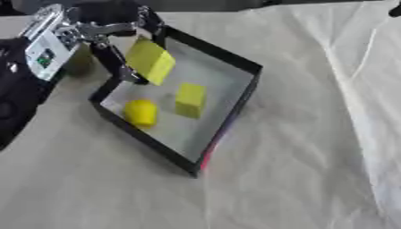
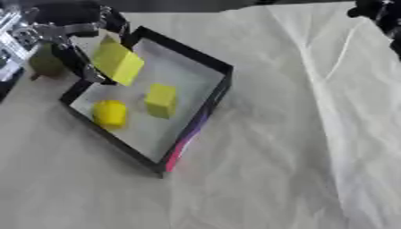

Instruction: Pick up objects on the table and place them in the box.

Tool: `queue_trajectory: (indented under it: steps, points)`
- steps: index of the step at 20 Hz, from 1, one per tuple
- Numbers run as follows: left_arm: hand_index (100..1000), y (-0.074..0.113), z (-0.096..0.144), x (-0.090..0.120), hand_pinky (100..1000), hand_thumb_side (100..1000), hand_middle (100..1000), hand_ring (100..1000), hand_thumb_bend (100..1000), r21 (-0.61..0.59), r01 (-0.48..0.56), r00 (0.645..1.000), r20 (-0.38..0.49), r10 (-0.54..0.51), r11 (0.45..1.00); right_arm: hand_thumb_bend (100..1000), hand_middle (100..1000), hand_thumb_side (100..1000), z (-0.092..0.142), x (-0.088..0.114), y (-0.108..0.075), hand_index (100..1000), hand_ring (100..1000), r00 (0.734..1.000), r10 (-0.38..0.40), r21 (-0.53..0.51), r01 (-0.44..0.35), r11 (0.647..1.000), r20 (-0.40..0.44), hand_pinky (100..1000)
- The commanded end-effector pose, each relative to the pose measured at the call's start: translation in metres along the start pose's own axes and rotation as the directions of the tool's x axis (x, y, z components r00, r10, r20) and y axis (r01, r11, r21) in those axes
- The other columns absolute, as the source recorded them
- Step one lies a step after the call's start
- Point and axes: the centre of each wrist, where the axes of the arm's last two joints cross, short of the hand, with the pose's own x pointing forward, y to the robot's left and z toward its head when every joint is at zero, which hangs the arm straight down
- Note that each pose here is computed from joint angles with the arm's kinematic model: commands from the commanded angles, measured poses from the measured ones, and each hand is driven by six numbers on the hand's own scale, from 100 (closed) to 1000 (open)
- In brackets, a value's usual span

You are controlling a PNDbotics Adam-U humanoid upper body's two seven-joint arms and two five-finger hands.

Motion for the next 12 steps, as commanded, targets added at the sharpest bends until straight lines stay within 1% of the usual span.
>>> queue_trajectory:
  steps: [1,2,3,4,5,6,7,8,12]
  points:
    - [729,0.004,0.002,-0.003,769,100,664,736,491,-0.207,0.155,0.978,0.172,-0.120,0.966,100,609,608,-0.003,0.008,-0.002,804,685,1.000,0.025,0.007,-0.025,1.000,0.014,964]
    - [844,0.004,0.003,-0.003,832,121,774,817,517,-0.225,0.167,0.977,0.168,-0.131,0.960,100,609,608,-0.003,0.008,-0.002,804,685,1.000,0.026,0.006,-0.026,1.000,0.014,964]
    - [902,0.004,0.003,-0.003,869,311,845,870,536,-0.251,0.186,0.975,0.166,-0.147,0.950,100,609,608,-0.003,0.008,-0.002,804,684,1.000,0.025,0.006,-0.025,1.000,0.014,964]
    - [932,0.005,0.003,-0.002,888,417,878,892,560,-0.270,0.201,0.973,0.163,-0.161,0.942,100,608,608,-0.003,0.007,-0.002,804,684,1.000,0.025,0.006,-0.025,1.000,0.014,964]
    - [947,0.006,0.004,-0.002,896,497,892,899,578,-0.279,0.210,0.972,0.160,-0.170,0.937,100,608,609,-0.003,0.007,-0.002,804,684,1.000,0.024,0.006,-0.024,1.000,0.012,964]
    - [967,0.007,0.004,-0.002,908,663,911,910,633,-0.281,0.214,0.972,0.158,-0.175,0.936,100,609,609,-0.003,0.007,-0.002,804,684,1.000,0.023,0.007,-0.024,1.000,0.011,964]
    - [970,0.010,0.006,-0.002,912,724,915,912,659,-0.265,0.217,0.971,0.156,-0.180,0.940,100,609,610,-0.003,0.007,-0.002,804,684,1.000,0.023,0.007,-0.023,1.000,0.010,964]
    - [969,0.012,0.008,-0.001,911,749,913,911,660,-0.246,0.219,0.970,0.157,-0.184,0.944,100,609,610,-0.003,0.007,-0.002,804,684,1.000,0.023,0.007,-0.023,1.000,0.009,965]
    - [972,0.031,0.022,0.009,914,713,908,906,576,-0.138,0.213,0.968,0.166,-0.190,0.967,100,609,609,-0.001,0.006,-0.003,804,684,1.000,0.027,0.001,-0.027,1.000,0.003,964]
